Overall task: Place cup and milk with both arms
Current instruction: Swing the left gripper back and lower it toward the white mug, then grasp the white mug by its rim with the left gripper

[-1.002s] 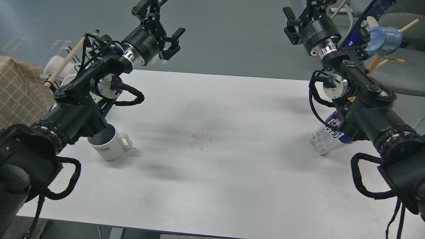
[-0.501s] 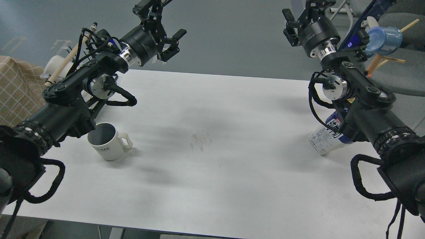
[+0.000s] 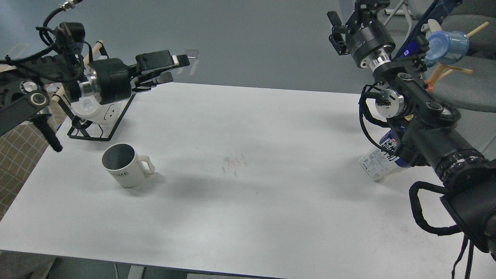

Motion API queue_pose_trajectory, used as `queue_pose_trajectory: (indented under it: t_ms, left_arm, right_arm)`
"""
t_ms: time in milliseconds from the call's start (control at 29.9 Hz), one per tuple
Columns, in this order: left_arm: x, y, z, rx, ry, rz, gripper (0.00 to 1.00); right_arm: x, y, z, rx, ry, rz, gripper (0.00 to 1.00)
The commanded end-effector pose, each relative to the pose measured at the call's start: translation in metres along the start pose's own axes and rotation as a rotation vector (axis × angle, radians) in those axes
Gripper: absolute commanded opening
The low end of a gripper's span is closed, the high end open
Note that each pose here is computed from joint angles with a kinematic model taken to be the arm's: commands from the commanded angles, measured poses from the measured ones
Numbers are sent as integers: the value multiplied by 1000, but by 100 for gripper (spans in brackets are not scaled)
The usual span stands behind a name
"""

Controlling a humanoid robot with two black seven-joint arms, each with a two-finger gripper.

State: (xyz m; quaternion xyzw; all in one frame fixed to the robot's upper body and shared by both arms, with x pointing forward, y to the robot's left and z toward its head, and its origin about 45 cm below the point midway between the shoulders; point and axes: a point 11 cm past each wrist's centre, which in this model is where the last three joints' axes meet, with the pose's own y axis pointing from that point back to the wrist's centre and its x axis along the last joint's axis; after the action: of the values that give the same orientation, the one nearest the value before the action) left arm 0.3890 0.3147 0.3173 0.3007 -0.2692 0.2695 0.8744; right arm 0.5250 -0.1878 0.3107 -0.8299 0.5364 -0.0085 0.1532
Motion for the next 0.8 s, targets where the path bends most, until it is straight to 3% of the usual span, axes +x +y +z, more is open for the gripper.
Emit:
queue_pose_trajectory:
  t_ms: [0,267,501,768]
  left_arm:
    - [-11,35,-13,93,-167,-69,98]
    - [-45,102,-68,299,-340,-272,98]
    - [-62,112,-96,369,-292,-317,98]
    - [-65,93,-116,374,-246,-298,98]
  right_arm:
    - [-5,-1,1,-2,5,-18,100]
    - [-8,3,6,-6,-3,-28,100]
    - [-8,5,9,-11,-7,-27,100]
    - [-10,5,9,-9,-10,-32,100]
